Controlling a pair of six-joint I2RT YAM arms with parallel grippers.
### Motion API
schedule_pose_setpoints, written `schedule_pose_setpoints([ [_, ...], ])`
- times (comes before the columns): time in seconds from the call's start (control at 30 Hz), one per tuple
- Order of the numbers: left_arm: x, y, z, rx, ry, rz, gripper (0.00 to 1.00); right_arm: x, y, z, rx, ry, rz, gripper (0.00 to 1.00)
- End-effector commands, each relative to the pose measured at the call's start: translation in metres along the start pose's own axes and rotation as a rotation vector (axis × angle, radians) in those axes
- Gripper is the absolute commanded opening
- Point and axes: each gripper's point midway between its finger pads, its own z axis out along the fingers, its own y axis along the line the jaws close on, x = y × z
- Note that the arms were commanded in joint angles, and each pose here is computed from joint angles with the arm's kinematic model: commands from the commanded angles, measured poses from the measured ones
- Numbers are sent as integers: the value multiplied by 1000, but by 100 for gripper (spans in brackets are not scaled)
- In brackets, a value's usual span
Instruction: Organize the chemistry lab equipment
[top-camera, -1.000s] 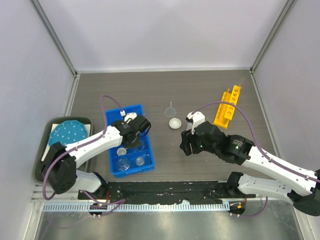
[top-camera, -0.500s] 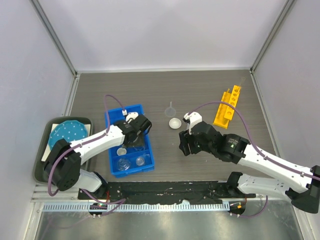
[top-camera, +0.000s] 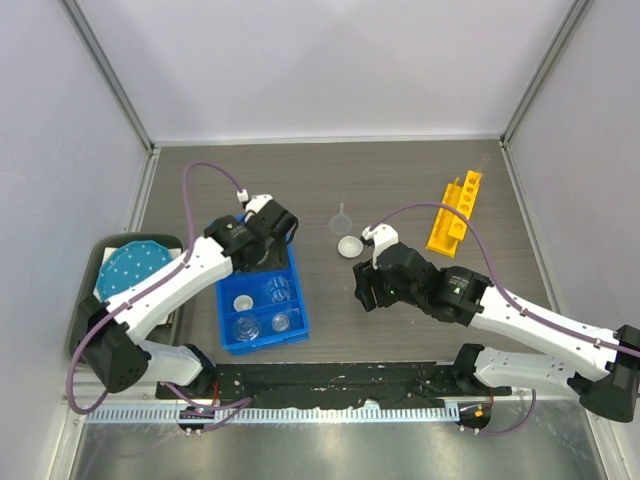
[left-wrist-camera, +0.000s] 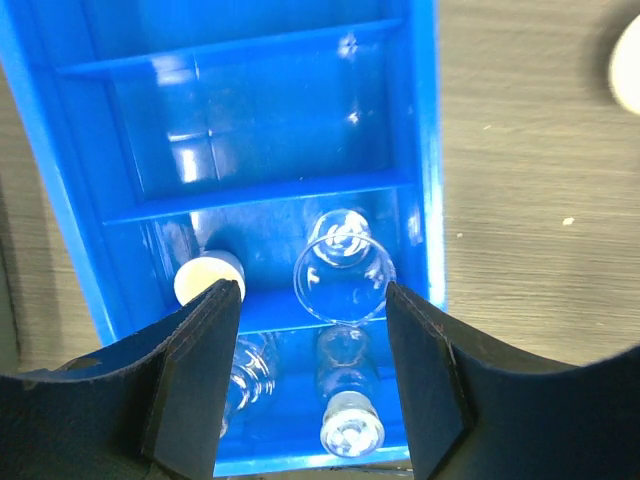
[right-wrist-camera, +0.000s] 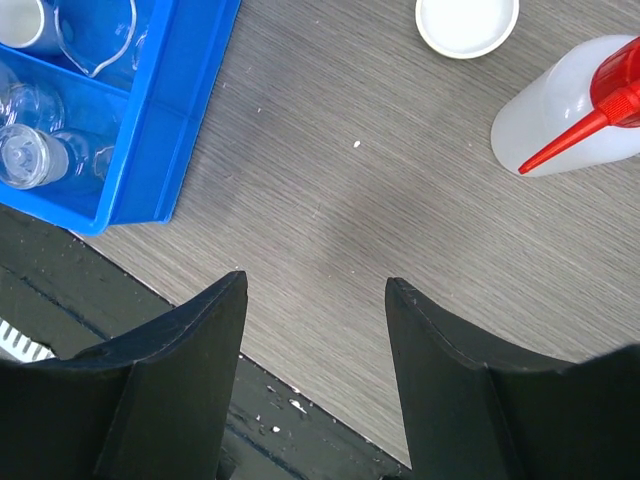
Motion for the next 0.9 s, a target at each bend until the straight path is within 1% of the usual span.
schedule_pose_setpoints([
  [0.0, -29, 7, -37, 5, -65, 29, 64, -34, 0, -11, 22, -123, 30, 63],
  [0.03, -39, 0, -44, 31, -80, 22, 64, -35, -2, -13, 30, -131, 36, 63],
  [0.1, -48, -12, -46, 49, -76, 33, 64, -43, -7, -20, 49, -165, 59, 63],
  [0.23, -58, -42, -40, 107, -55, 32, 64, -55, -19, -41, 91, -231, 102, 63],
  [0.3, -68, -60, -37, 150, -65, 22, 63, -60, -25, -53, 113, -254, 116, 63],
  [0.33, -67, -69, -26, 148, -45, 30, 63, -64, -32, -62, 139, -285, 128, 63],
  [0.4, -78, -88, -23, 192, -54, 21, 63, -67, -41, -73, 173, -302, 136, 63],
  [0.43, -75, -97, -8, 182, -25, 39, 63, -72, -46, -80, 198, -325, 145, 63],
  [0.5, -82, -116, -4, 228, -16, 37, 62, -70, -51, -85, 217, -319, 141, 64],
  [0.53, -80, -124, 9, 222, 1, 45, 62, -70, -52, -88, 216, -323, 143, 64],
  [0.6, -86, -139, 15, 250, 1, 41, 61, -68, -55, -92, 221, -326, 144, 64],
  [0.63, -86, -144, 20, 254, 10, 43, 61, -67, -56, -93, 224, -326, 145, 64],
  [0.67, -83, -149, 34, 245, 30, 43, 60, -67, -57, -94, 226, -330, 144, 64],
  [0.7, -83, -156, 35, 262, 36, 43, 60, -66, -58, -94, 228, -330, 143, 64],
  [0.77, -78, -165, 52, 256, 57, 43, 60, -66, -58, -95, 230, -330, 141, 64],
  [0.87, -76, -176, 65, 270, 72, 42, 60, -65, -59, -96, 231, -332, 134, 64],
])
